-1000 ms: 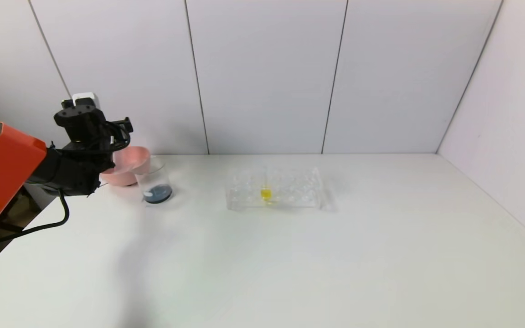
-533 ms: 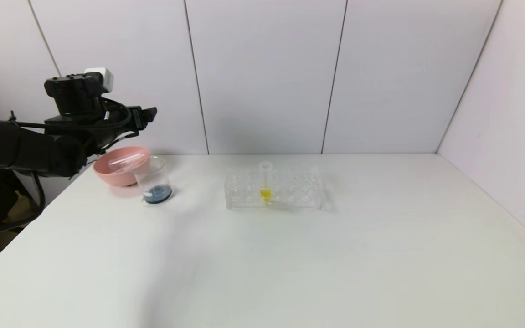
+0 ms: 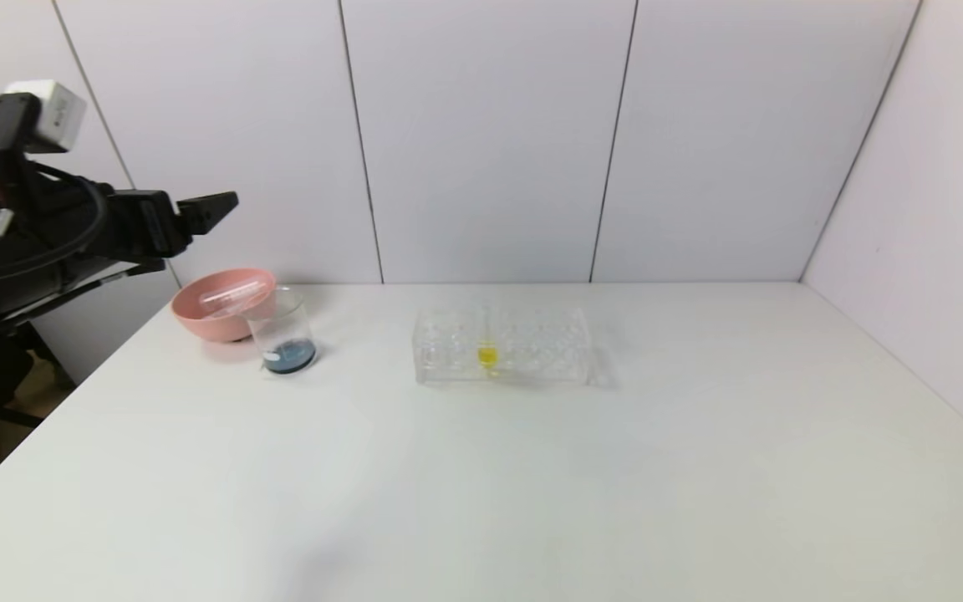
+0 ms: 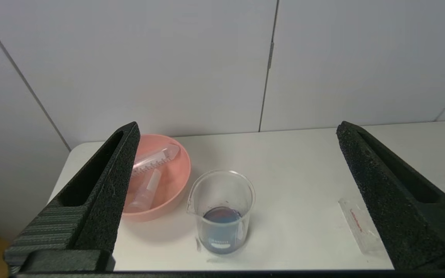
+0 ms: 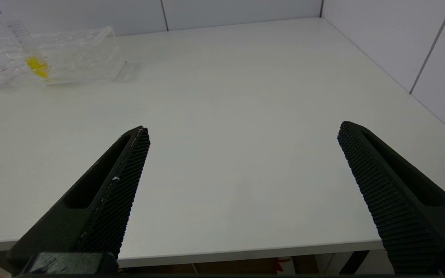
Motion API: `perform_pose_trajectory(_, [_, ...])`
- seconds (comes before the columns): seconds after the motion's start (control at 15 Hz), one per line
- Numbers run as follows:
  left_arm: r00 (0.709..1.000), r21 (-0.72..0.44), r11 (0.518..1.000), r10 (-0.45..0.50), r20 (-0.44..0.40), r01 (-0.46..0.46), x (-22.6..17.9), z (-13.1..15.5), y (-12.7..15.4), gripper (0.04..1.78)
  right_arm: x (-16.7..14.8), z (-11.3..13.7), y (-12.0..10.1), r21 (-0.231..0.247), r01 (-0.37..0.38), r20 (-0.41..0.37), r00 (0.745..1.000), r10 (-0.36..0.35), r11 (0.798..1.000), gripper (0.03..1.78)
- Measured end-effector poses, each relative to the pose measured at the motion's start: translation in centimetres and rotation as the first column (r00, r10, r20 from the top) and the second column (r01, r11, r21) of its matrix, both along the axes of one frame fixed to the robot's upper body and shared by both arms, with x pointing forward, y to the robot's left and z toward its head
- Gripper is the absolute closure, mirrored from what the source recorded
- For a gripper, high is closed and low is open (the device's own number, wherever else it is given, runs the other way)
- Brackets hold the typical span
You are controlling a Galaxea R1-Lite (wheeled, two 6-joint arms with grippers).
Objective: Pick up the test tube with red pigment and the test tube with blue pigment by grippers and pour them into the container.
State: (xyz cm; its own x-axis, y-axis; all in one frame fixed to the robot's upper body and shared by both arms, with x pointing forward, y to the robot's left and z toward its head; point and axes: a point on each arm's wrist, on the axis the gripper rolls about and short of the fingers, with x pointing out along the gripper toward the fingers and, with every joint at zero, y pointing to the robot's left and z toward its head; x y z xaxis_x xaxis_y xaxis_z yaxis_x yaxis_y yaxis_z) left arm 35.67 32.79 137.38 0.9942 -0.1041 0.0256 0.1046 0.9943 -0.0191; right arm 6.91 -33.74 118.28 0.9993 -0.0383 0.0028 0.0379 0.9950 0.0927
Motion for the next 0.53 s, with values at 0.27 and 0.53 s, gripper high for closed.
perform_pose_trajectory(0.27, [0.989,0.023,0.996,-0.087,0.117,0.084,-10.4,2.4,0.1,0.04,0.0,0.0,0.0,0.0,0.0,0.0,1.0,0.0,1.0,0.04])
perform_pose_trajectory(0.53, [0.964,0.052,0.988,-0.151,0.218,0.143,-21.2,1.7,0.0,0.04,0.0,0.0,0.0,0.0,0.0,0.0,1.0,0.0,1.0,0.04])
